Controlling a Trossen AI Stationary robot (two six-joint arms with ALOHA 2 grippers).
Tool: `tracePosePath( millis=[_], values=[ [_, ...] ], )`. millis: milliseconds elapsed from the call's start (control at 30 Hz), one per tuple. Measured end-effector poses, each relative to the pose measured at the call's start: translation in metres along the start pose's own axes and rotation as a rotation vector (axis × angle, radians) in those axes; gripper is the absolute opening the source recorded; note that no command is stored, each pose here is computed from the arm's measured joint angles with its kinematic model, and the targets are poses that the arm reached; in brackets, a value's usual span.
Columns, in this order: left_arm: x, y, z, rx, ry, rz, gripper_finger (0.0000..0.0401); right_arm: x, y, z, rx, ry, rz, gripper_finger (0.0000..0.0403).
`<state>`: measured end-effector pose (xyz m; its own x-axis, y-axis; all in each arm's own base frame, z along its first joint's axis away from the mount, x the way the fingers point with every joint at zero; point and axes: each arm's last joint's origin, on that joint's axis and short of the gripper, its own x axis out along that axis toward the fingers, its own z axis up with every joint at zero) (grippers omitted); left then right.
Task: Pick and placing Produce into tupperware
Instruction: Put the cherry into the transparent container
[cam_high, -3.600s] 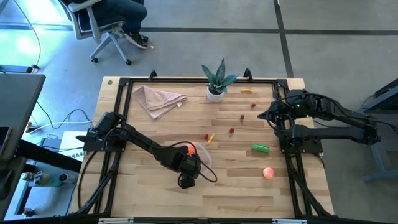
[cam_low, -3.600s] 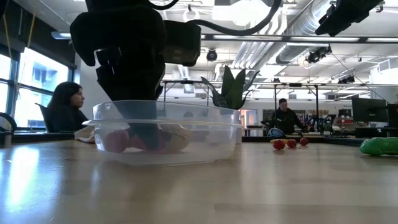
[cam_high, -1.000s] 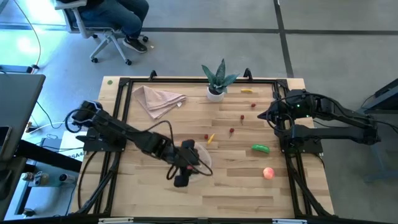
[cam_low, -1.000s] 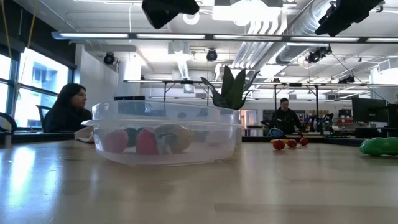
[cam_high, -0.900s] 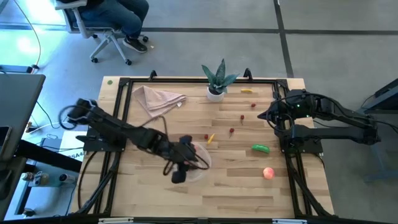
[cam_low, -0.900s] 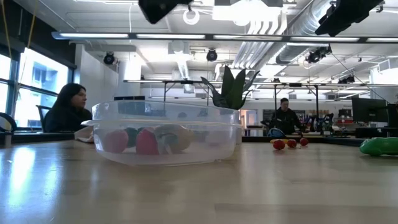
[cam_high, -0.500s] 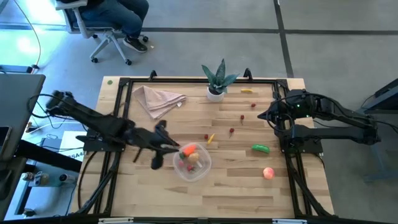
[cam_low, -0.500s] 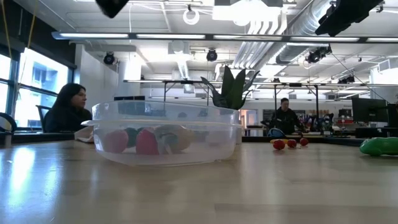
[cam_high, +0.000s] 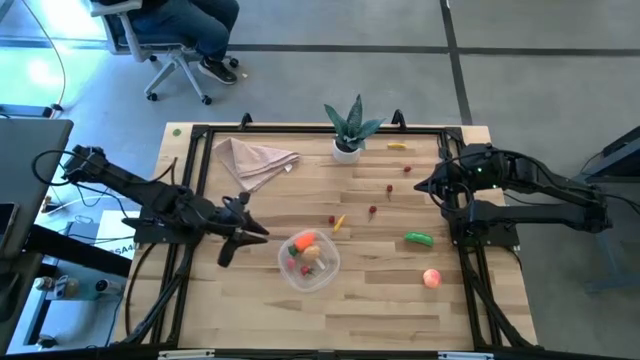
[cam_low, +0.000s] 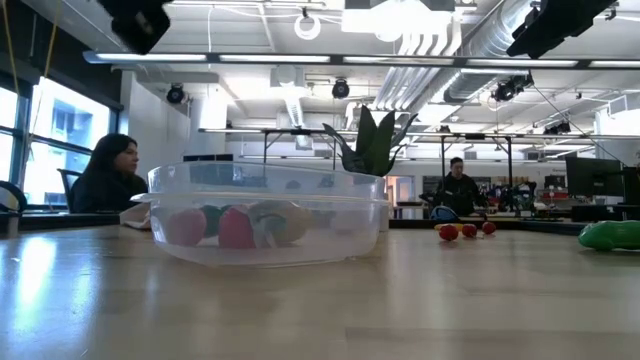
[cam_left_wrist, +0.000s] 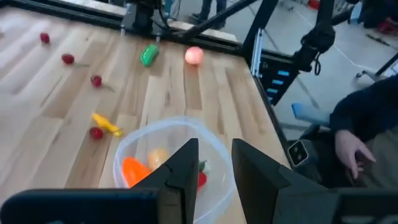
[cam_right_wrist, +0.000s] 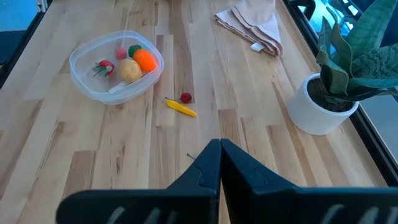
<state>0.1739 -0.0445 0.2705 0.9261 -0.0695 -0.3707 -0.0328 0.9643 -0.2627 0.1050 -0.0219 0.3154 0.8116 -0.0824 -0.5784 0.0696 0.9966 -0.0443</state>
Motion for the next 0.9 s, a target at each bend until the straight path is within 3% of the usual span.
tracePosePath(
  millis=[333, 900],
  values=[
    [-0.016, 0.008, -0.01, -0.022, -0.077, 0.005, 0.0083, 0.0, 0.0, 0.0, 0.0, -0.001, 0.003, 0.0],
    [-0.015, 0.014, -0.026, -0.017, -0.031, 0.027, 0.0083, 0.0, 0.0, 0.0, 0.0, 0.0, 0.003, 0.0]
  ],
)
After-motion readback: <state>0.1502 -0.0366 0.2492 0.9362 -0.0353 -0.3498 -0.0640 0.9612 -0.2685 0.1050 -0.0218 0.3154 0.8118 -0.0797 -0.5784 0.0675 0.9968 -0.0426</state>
